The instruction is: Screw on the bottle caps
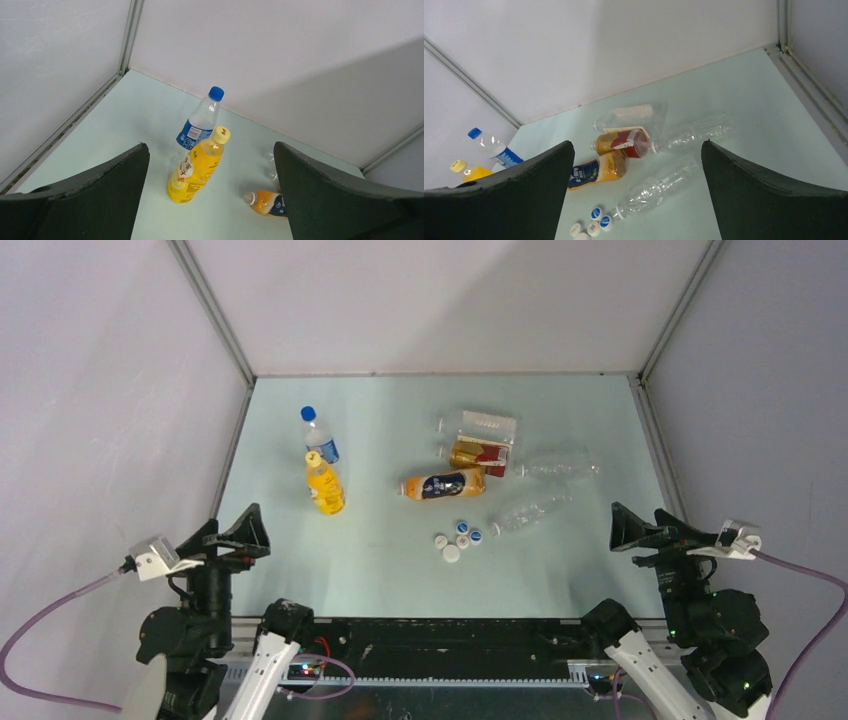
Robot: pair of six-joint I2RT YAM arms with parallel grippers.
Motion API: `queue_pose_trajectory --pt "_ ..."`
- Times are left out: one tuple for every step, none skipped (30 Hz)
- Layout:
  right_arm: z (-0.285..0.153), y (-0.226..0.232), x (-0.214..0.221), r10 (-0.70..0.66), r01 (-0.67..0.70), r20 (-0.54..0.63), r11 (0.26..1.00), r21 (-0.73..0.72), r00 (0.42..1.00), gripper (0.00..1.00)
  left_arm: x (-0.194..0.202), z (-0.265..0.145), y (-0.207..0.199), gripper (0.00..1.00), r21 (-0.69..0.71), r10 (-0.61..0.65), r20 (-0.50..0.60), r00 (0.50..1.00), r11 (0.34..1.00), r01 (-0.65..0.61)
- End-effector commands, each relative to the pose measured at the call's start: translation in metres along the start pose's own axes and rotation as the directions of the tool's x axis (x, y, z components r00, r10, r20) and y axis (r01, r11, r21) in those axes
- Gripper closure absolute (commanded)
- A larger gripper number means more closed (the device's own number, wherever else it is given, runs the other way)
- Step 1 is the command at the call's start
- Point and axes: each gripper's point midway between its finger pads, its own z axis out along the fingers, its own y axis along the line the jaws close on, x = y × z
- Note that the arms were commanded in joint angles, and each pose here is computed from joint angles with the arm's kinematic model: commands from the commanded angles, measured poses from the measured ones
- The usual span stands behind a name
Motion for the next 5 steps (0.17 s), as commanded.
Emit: queue_pose_trajectory --pt "-0.0159 -0.0106 -0.0111 0.087 -0.088 0.047 0.996 0.020 0.995 0.01 -0.0296 -0.0439 0.0143 0.00 0.067 -0.129 0.183 0.975 0.991 0.118" --pt "-0.0163 -0.0101 -0.0089 0.088 -0.088 0.038 0.996 0.017 0.995 0.01 -0.0282 -0.0438 0.0139 0.00 0.070 -0.131 0.180 0.975 0.990 0.121" --pt "-0.0165 -0.0095 -0.0079 0.095 -0.096 0.034 0.995 0.014 0.995 0.01 -0.0248 -0.0422 0.0138 0.00 0.068 -0.134 0.171 0.976 0.990 0.124" --pt "-0.0170 -0.0099 -0.0050 0.094 -0.094 0.022 0.995 0.016 0.995 0.01 -0.0228 -0.0410 0.0129 0.00 0.070 -0.132 0.165 0.978 0.990 0.122" --pt "-0.0175 -0.0107 -0.0013 0.096 -0.096 0.008 0.995 0.019 0.995 0.01 -0.0201 -0.0393 0.0122 0.00 0.069 -0.130 0.157 0.979 0.990 0.121"
